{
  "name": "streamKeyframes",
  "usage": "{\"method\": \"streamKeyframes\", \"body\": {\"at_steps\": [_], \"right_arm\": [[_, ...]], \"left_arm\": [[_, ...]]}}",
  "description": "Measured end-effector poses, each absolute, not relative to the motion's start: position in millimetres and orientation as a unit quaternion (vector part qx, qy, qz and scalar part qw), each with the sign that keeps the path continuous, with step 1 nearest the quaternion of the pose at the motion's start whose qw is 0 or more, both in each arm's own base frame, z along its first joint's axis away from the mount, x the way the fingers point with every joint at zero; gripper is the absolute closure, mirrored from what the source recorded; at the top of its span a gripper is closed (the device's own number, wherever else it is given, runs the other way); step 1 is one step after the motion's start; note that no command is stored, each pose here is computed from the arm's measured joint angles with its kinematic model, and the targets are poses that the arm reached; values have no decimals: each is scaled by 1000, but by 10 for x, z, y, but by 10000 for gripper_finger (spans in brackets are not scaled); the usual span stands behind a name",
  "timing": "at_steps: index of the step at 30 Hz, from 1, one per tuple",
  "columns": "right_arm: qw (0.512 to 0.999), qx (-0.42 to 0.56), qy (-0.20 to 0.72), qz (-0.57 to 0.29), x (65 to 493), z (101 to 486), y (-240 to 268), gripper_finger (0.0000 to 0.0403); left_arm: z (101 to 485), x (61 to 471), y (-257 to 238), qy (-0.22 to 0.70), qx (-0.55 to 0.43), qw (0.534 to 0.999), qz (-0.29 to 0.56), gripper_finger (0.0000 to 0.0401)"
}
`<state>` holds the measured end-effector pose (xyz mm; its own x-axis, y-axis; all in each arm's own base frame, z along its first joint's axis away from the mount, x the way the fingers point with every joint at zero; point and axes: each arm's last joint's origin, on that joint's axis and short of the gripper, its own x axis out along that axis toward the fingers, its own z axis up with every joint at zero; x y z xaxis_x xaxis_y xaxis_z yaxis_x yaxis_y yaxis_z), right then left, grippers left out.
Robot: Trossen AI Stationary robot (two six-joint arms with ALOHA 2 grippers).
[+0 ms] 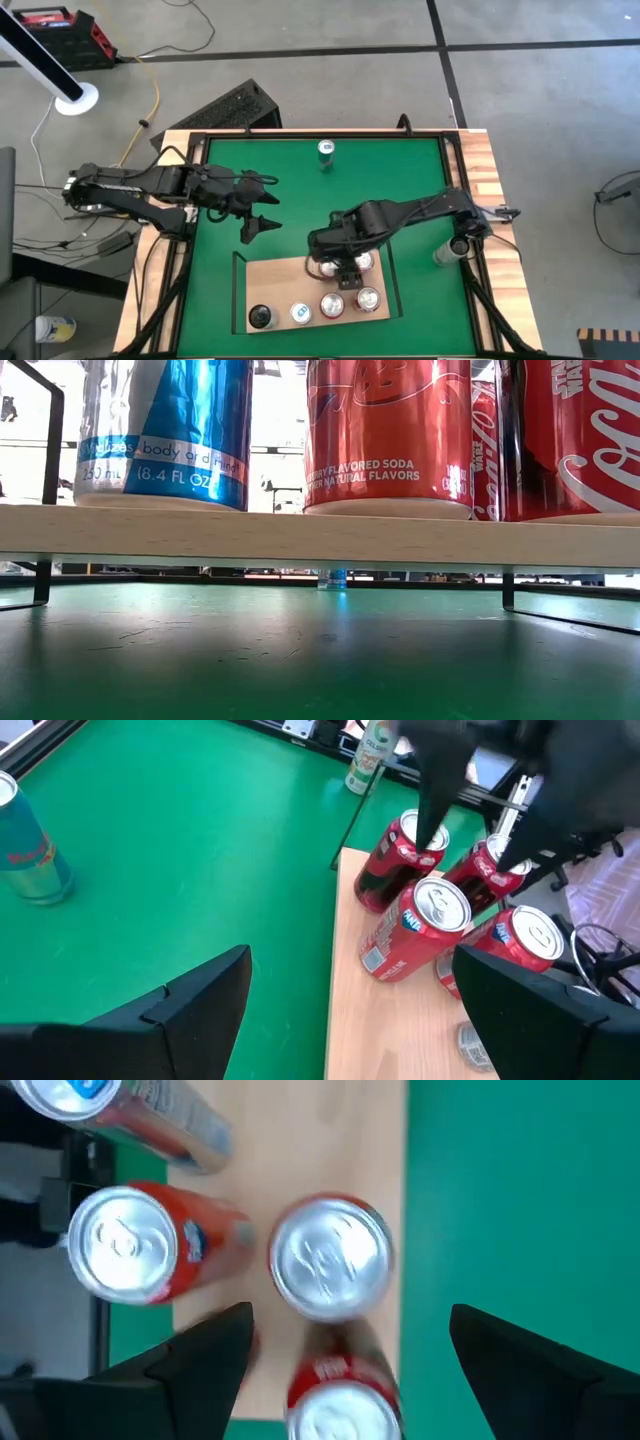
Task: Place canned beverage on shelf
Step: Adjust the shelf
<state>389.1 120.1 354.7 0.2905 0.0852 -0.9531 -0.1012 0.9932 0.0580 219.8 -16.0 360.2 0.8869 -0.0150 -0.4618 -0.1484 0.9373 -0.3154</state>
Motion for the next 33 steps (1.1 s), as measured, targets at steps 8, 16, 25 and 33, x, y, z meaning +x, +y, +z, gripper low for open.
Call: {"method": "streamKeyframes", "body": {"at_steps": [8,16,25,33], "right_arm": [[839,-42,542,-31,3253,4044,1312,48],[868,3,478,-132,2413,3833,1143,75],[928,134,316,-145,1973,3185,583,173],[927,166,317,-113,1830,2851,367,373]], "left_arm": [[3612,2204,-160,229,-180,956,35,72],[3620,2207,-161,224,-193,955,37,72],[3620,2207,-160,224,-202,953,40,72],[3620,2206,-149,219,-218,949,62,72]]}}
